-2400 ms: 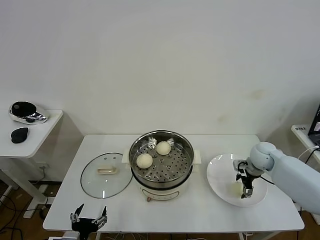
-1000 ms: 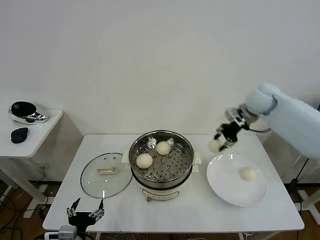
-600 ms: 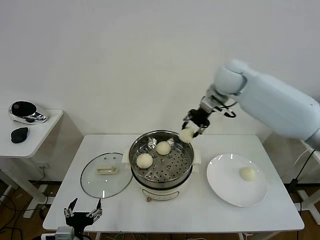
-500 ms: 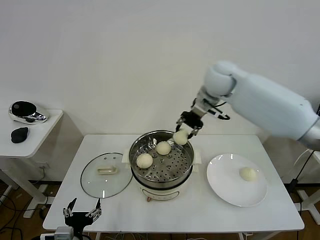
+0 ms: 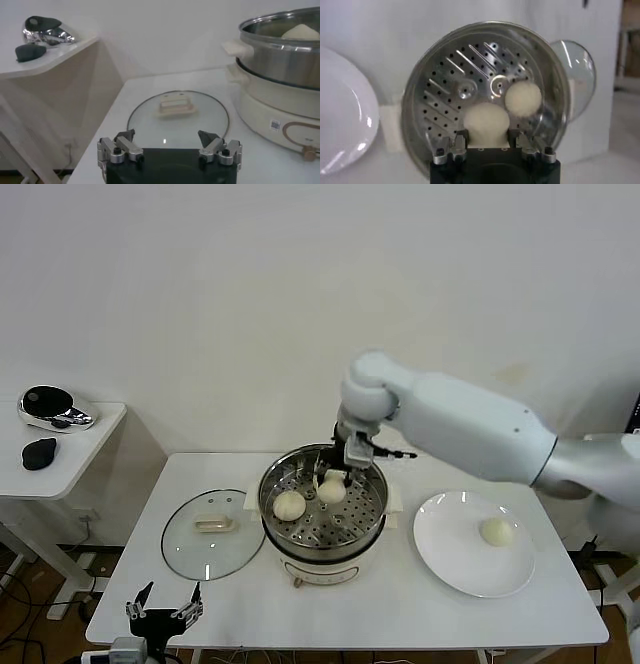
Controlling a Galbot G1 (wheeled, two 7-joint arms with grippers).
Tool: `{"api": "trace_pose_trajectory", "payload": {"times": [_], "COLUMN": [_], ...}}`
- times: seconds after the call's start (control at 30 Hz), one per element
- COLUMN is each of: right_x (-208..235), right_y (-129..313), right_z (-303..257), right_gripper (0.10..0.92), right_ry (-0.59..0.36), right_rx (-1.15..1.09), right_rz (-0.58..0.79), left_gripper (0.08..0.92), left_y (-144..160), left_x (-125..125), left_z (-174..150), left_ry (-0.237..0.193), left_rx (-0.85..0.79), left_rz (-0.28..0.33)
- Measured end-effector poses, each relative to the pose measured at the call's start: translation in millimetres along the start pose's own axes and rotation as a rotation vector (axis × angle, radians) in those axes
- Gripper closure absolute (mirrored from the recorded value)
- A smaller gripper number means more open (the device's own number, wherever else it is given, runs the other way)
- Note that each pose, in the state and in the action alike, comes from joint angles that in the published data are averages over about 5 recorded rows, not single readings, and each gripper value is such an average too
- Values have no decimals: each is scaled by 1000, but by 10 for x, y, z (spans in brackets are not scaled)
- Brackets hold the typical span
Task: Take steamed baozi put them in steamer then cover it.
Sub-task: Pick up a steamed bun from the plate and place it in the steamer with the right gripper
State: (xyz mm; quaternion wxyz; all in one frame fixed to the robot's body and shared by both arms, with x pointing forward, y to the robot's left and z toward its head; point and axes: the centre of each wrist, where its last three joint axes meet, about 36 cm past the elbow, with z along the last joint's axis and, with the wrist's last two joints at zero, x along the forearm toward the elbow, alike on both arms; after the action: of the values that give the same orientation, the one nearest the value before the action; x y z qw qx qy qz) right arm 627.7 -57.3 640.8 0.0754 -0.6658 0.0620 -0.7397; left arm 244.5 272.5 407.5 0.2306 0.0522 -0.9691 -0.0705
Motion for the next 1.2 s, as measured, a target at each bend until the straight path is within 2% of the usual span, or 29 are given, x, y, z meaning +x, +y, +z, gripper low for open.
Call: {"api": "trace_pose_trajectory", "payload": {"times": [0.4, 1.0, 1.1, 1.2], "right_x": [-369, -505, -503, -470], "right_y": [-114, -116, -108, -85], "right_z": [-189, -327, -324, -300], "right_gripper": [522, 516, 465, 379], "right_ry": [-49, -73, -68, -58], "right_rx": [82, 103, 97, 82], "right_rz": [-5, -6, 2, 15], "left_gripper": [177, 177, 177, 177], "left_y": [-14, -40, -39, -40], "left_x": [-31, -20, -22, -27], "left_z": [7, 25, 23, 17], "left_ry": [4, 8, 8, 5], "left_rx": [0, 0, 0, 1], "left_rz": [7, 14, 14, 14]}}
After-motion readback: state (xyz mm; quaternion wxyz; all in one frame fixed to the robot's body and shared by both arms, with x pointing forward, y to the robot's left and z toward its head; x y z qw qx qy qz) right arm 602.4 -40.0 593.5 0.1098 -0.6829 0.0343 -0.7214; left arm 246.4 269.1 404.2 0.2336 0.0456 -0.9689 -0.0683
